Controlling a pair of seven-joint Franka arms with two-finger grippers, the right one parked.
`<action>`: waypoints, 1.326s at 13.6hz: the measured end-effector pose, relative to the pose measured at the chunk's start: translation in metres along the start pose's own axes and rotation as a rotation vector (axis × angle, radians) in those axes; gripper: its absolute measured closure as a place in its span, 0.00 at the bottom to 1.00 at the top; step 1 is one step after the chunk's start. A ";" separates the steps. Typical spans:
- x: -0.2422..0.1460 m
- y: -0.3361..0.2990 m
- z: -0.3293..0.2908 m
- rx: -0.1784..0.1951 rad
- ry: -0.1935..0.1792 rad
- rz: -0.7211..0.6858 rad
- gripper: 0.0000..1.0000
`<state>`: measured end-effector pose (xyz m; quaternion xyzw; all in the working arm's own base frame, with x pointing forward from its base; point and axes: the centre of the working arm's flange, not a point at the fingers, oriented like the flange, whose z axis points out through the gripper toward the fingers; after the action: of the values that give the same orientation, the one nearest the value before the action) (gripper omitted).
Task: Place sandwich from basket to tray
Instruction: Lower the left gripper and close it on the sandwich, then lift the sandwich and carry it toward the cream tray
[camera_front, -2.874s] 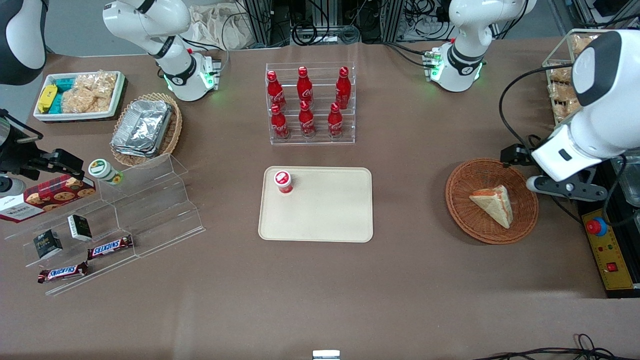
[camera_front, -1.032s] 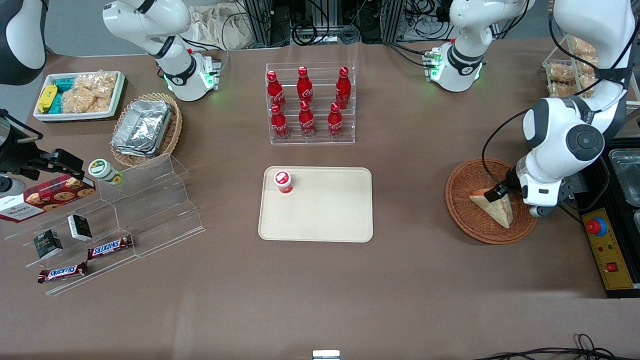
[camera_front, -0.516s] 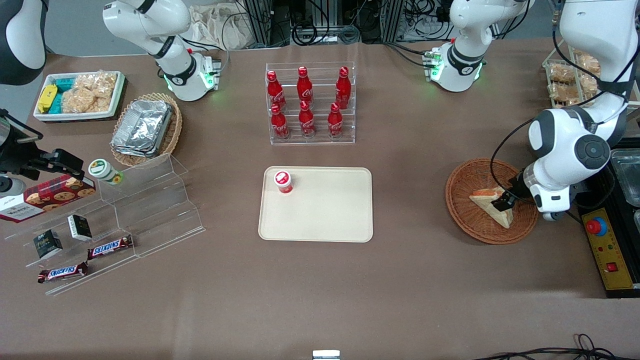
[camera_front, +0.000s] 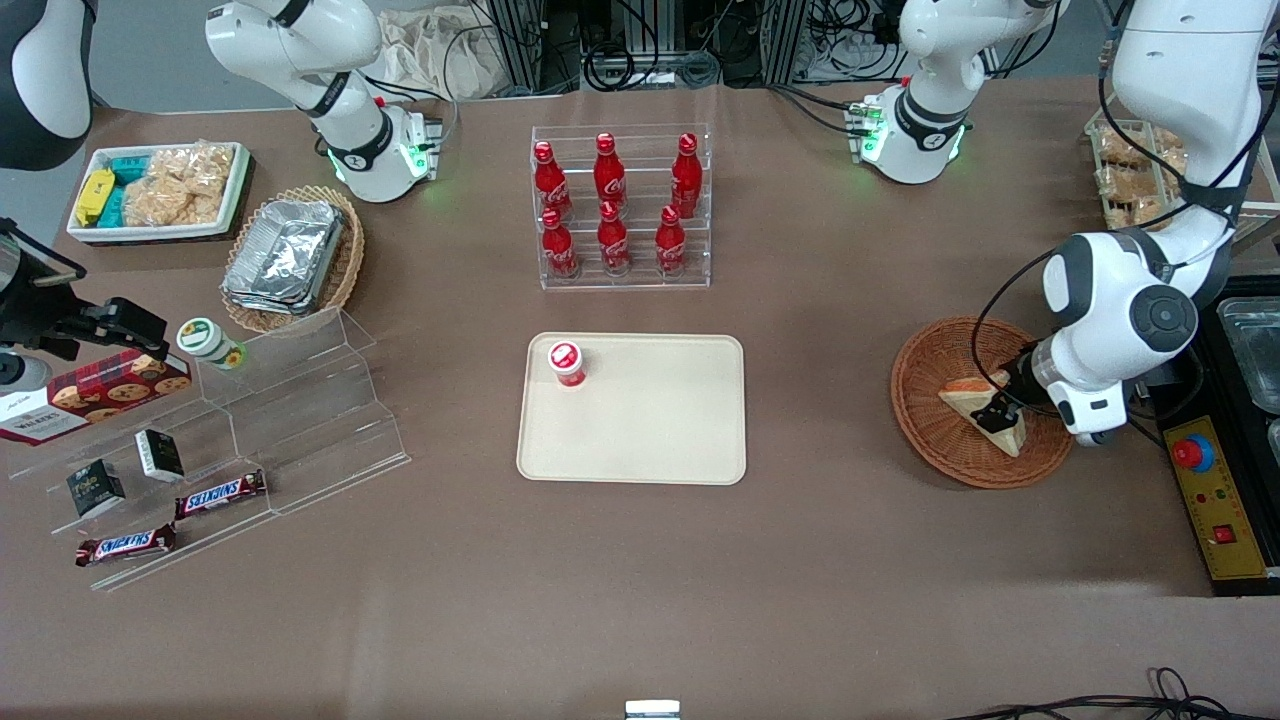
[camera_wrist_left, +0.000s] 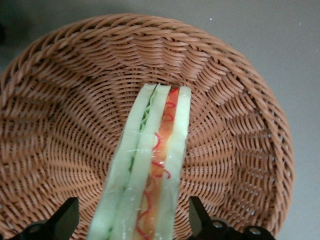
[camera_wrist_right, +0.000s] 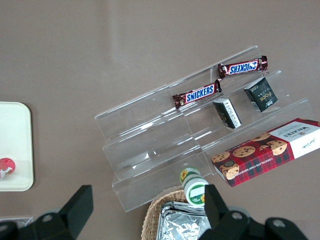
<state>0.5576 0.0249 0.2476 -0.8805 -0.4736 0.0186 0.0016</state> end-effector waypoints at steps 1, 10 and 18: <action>0.001 0.004 -0.002 -0.006 0.002 -0.010 0.04; 0.003 0.023 -0.023 0.006 -0.002 0.000 0.68; -0.107 0.142 -0.175 0.098 -0.031 0.560 0.82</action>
<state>0.6232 -0.1407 0.4225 -0.9756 -0.2105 0.0546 0.0317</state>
